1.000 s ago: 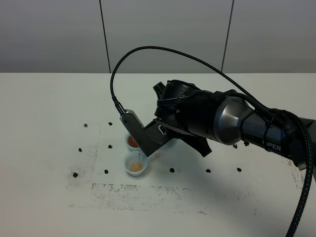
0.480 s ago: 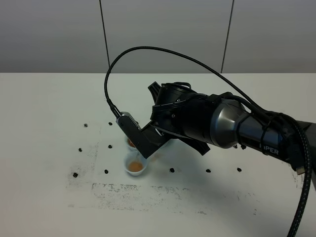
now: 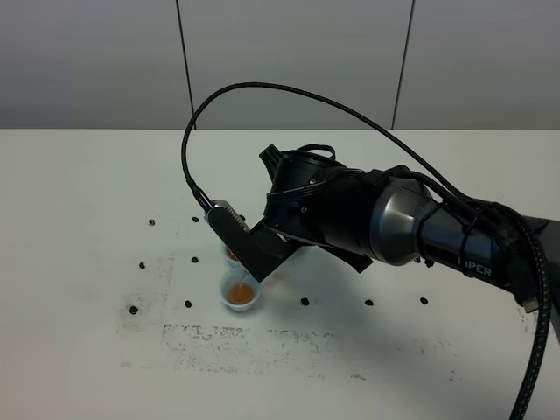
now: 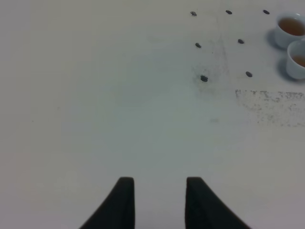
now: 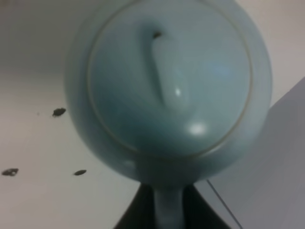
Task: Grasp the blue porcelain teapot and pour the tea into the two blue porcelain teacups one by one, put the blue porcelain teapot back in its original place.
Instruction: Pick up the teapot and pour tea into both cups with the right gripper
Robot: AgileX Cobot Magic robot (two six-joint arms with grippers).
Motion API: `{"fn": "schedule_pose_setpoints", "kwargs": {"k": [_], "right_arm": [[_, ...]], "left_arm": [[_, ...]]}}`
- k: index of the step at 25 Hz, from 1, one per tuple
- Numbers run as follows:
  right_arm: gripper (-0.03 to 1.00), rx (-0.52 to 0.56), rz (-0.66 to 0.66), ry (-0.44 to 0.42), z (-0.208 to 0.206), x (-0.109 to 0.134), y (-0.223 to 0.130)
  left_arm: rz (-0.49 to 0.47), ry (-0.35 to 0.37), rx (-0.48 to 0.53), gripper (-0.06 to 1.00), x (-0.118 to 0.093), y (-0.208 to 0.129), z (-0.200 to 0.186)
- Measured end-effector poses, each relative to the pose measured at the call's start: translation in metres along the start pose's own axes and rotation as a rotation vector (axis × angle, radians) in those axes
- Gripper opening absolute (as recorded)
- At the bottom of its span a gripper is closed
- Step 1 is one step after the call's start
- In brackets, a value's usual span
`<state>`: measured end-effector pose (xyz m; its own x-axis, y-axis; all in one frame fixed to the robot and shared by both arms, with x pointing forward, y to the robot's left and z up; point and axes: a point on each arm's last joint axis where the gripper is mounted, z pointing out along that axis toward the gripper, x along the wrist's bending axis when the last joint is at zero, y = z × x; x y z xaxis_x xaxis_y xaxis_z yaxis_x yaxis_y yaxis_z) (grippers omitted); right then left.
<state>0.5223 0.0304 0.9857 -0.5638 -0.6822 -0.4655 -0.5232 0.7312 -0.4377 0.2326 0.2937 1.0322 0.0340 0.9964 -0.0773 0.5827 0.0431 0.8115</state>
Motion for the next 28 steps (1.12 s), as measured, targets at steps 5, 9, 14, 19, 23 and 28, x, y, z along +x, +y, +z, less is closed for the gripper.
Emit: {"fn": "schedule_pose_setpoints", "kwargs": {"k": [5, 9, 14, 19, 23, 28], "right_arm": [[0.03, 0.002, -0.004, -0.001, 0.0002, 0.0, 0.0004], [0.03, 0.004, -0.007, -0.002, 0.0006, 0.0, 0.0004], [0.03, 0.012, -0.014, -0.007, 0.0006, -0.0005, -0.0003], [0.03, 0.014, -0.021, -0.012, -0.0002, -0.0008, 0.0008], [0.03, 0.015, -0.028, -0.017, -0.0014, -0.0011, 0.0026], [0.03, 0.024, -0.039, -0.026, -0.0016, -0.0019, 0.002]], "left_arm": [[0.0, 0.0, 0.0, 0.29, 0.0, 0.0, 0.0], [0.0, 0.0, 0.0, 0.29, 0.0, 0.0, 0.0], [0.0, 0.0, 0.0, 0.29, 0.0, 0.0, 0.0], [0.0, 0.0, 0.0, 0.29, 0.0, 0.0, 0.0], [0.0, 0.0, 0.0, 0.29, 0.0, 0.0, 0.0], [0.0, 0.0, 0.0, 0.29, 0.0, 0.0, 0.0]]}}
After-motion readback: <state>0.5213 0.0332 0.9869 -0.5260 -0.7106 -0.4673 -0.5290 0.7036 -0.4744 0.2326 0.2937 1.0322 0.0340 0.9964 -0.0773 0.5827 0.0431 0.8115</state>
